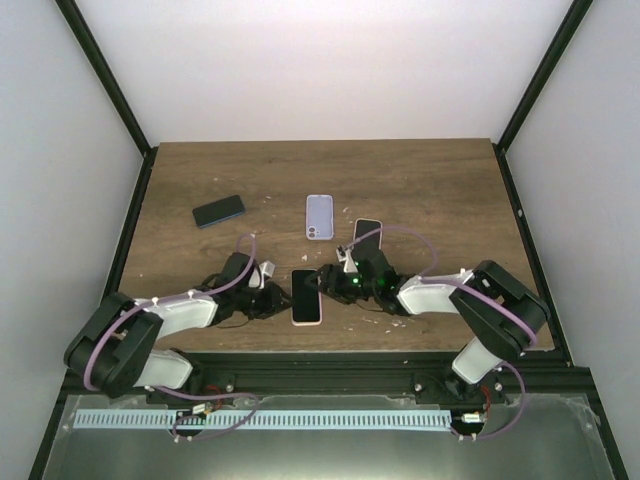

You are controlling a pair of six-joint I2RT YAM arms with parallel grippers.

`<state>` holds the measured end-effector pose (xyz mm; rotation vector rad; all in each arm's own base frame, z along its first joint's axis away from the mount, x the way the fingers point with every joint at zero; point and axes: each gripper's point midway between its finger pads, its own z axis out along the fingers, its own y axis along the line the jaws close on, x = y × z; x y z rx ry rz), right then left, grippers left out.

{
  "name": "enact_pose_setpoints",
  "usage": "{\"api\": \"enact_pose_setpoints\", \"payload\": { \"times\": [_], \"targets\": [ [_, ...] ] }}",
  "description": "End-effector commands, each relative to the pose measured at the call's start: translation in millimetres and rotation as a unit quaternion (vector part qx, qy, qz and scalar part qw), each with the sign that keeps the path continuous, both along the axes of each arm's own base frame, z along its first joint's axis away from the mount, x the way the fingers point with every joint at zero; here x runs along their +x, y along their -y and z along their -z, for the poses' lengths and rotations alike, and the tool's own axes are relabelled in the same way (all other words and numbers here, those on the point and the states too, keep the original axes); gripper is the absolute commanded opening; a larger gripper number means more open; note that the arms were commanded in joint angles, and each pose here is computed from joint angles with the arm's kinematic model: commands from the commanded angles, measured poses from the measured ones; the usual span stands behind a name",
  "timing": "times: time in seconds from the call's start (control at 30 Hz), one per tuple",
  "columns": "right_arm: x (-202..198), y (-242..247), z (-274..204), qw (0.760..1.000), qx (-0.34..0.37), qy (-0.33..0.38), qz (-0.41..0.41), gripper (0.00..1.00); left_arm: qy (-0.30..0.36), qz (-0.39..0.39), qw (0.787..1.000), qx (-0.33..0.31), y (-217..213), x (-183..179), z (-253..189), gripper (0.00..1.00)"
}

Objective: Put the phone into the phone case

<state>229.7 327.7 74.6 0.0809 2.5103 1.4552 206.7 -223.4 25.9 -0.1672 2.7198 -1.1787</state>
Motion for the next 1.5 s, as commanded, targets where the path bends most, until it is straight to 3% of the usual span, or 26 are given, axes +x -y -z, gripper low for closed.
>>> {"api": "enact_pose_setpoints", "payload": {
  "times": [0.0,0.23,0.5,0.67,0.93,1.07,1.2,1.37,1.47],
  "targets": [
    [1.7,7.5,17.6,0.997,-0.076,-0.003,0.008,0.64,-0.01,0.01,0.999,-0.034,5.4,-9.2,-19.6,0.29],
    [0.6,12.8,36.7,0.993,-0.112,-0.01,0.022,0.64,0.022,0.014,1.0,-0.017,4.8,5.1,-18.0,0.32],
    [-3.0,1.6,47.4,0.994,-0.107,-0.02,0.009,0.61,0.009,0.021,0.999,0.025,1.6,12.1,8.5,0.23],
    [1.0,-12.4,29.4,0.999,-0.029,-0.019,-0.006,0.65,-0.002,0.025,0.999,0.038,-5.7,1.1,15.2,0.13],
    [-9.7,-38.1,-41.4,0.988,0.134,0.029,-0.071,0.65,-0.019,0.014,0.998,0.05,-19.6,-13.5,28.0,0.11],
    [-15.3,-40.5,-48.7,0.982,0.17,0.018,-0.08,0.64,-0.03,0.012,0.999,0.042,-19.4,-18.6,27.8,0.23],
    [-18.0,-38.0,-33.9,0.985,0.157,-0.001,-0.074,0.64,-0.026,0.006,0.999,0.039,-19.2,-17.1,21.7,0.24],
    [-23.7,-40.8,-36.7,0.98,0.176,-0.003,-0.088,0.64,-0.014,0.008,0.999,0.036,-20.0,-17.1,14.7,0.36],
    [-23.2,-42.9,-28.1,0.984,0.158,-0.012,-0.088,0.64,-0.005,0.008,0.999,0.042,-21.6,-15.3,12.2,0.34]
  ]
}}
